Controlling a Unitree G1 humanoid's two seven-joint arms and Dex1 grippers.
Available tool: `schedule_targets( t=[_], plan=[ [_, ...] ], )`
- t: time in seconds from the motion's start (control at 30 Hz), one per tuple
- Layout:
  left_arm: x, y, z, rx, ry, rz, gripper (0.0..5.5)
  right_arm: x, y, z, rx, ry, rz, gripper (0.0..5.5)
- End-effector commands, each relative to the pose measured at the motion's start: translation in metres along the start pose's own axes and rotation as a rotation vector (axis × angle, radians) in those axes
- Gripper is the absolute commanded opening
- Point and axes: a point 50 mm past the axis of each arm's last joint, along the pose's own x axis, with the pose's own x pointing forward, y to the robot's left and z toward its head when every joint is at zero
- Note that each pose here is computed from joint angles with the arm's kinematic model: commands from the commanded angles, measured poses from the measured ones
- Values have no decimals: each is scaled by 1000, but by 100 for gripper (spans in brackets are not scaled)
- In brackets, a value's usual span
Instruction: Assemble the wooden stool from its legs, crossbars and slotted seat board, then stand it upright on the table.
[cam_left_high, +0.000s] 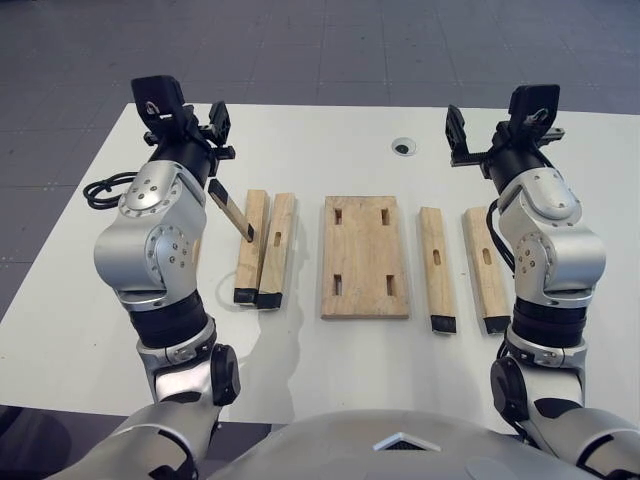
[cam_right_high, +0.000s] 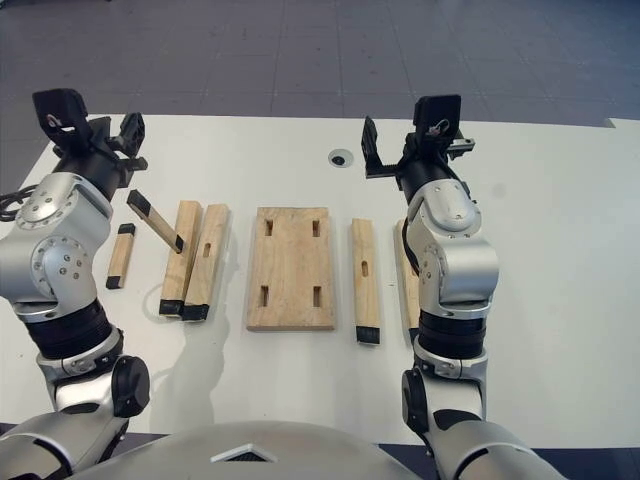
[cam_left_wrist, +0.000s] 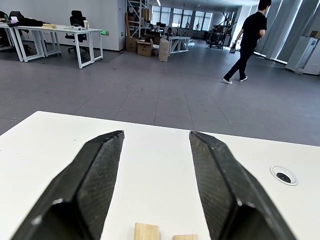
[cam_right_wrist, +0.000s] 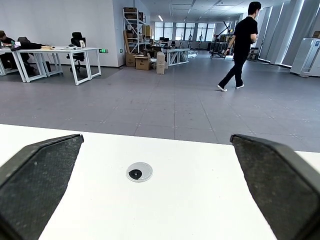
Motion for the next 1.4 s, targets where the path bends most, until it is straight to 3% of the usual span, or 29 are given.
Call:
schedule_targets(
  t=[0.03,0.17,0.27,0.3,0.4,0.5,0.6,0.73,0.83,0.87,0.97,1.03,1.13,1.23,1.3,1.4],
  plan=[
    [1,-5,32,-10,-178,-44,242,2,1,2,-1,-8,3,550],
    [-7,-16,89,48,-450,-112,242,2,1,2,-1,-7,2,550],
    [-4,-14,102,65,-459,-107,242,1,1,2,0,-7,-1,550],
    [2,-10,92,68,-404,-92,242,1,2,2,1,-7,-1,550],
    [22,9,13,-13,-39,-42,242,0,2,2,4,-5,-2,550],
    [8,16,-74,-147,277,-28,242,0,0,2,4,-7,-7,550],
    [-11,14,-109,-244,358,-6,242,0,-2,3,10,-4,-15,550],
    [2,2,-52,-395,109,-75,242,-3,-2,-2,24,9,-24,550],
    [7,-11,59,-443,-237,-218,242,-3,2,-3,31,13,-12,550],
    [2,-12,81,-437,-298,-240,242,-3,3,-3,31,13,-9,550],
    [-16,-14,99,-338,-339,-234,242,-3,2,-2,28,11,-11,550],
    [-34,-19,79,-246,-275,-239,242,-6,1,-3,28,11,-21,550],
    [-74,-20,14,-104,-104,-230,242,-15,-3,-6,31,15,-55,550],
    [-112,6,-38,108,54,-103,242,-21,-6,-10,35,24,-81,550],
    [-135,13,-56,165,95,-34,242,-22,-6,-12,34,33,-78,550],
    [-157,-1,-69,173,92,-88,293,-23,-5,-13,29,41,-68,550]
  ],
)
